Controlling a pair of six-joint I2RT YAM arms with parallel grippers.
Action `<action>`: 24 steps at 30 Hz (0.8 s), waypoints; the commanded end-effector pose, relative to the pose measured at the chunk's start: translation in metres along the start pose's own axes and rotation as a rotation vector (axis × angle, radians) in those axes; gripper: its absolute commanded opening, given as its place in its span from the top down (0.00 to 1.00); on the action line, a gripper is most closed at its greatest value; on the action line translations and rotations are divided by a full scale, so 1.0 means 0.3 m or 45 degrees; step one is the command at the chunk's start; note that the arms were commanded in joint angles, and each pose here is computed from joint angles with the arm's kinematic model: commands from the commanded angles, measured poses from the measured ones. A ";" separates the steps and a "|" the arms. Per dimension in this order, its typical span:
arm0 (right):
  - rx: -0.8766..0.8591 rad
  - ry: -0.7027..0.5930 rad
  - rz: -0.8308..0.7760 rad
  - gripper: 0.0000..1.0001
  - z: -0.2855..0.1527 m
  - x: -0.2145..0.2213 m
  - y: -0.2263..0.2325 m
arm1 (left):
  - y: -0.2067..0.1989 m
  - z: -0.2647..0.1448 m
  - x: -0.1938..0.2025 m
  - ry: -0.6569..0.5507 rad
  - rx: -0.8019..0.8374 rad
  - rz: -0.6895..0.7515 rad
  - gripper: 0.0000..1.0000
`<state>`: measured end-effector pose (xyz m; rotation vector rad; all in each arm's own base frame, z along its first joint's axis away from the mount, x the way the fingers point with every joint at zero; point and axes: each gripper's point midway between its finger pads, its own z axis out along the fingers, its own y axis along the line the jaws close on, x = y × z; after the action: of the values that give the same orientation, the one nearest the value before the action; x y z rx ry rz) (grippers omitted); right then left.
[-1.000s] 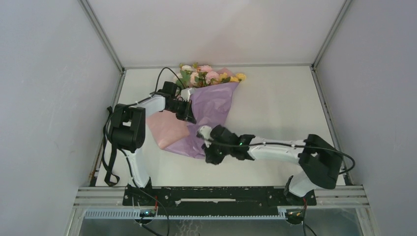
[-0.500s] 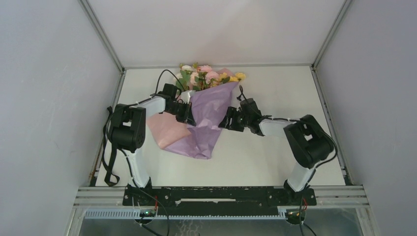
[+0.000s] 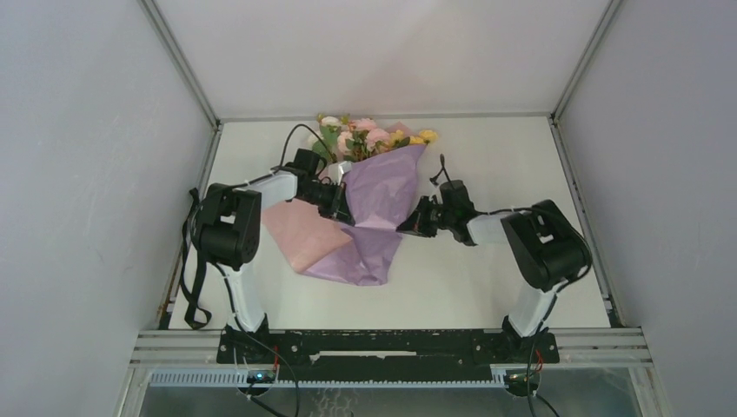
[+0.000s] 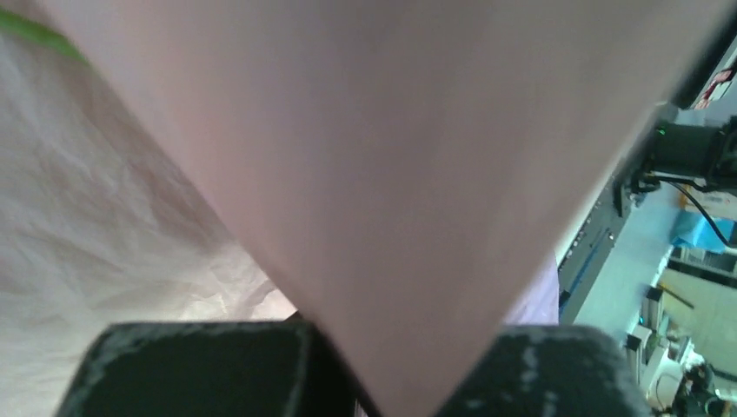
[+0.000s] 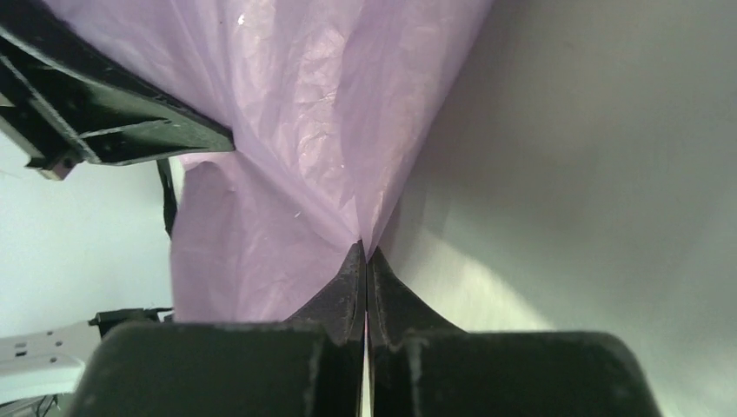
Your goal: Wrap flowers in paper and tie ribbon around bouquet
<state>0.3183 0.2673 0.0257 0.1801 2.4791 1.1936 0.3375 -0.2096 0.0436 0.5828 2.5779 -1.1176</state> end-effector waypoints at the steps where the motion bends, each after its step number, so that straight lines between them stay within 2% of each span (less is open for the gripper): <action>1: 0.092 -0.104 -0.030 1.00 -0.138 -0.038 -0.085 | -0.028 0.021 -0.027 0.014 0.020 0.105 1.00; 4: 0.160 -0.099 -0.061 0.99 -0.190 -0.019 -0.122 | -0.053 0.068 -0.032 0.048 0.046 0.120 1.00; 6: 0.214 -0.117 -0.075 0.82 -0.235 -0.029 -0.142 | -0.064 0.085 -0.031 0.062 0.063 0.112 1.00; 9: 0.334 -0.216 -0.154 0.74 -0.333 -0.083 -0.148 | -0.051 0.089 -0.022 0.063 0.055 0.097 1.00; 12: 0.354 -0.310 -0.292 0.71 -0.400 -0.122 -0.055 | -0.040 0.096 -0.015 0.056 0.050 0.087 1.00; 15: 0.245 -0.263 -0.433 0.76 -0.351 -0.049 0.073 | -0.042 0.105 -0.014 0.058 0.069 0.068 1.00; 19: -0.050 -0.015 -0.498 0.92 -0.220 0.137 0.242 | -0.037 0.109 -0.011 0.057 0.068 0.058 1.00; 22: -0.145 0.166 -0.530 1.00 -0.127 0.269 0.278 | -0.029 0.103 -0.013 0.051 0.055 0.054 1.00; 24: -0.134 0.282 -0.534 1.00 -0.079 0.341 0.254 | -0.025 0.100 -0.014 0.049 0.053 0.047 1.00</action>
<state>0.2327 0.2920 0.0797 -0.3548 2.4257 1.0652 0.3312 -0.2380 0.0256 0.6769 2.6011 -1.1665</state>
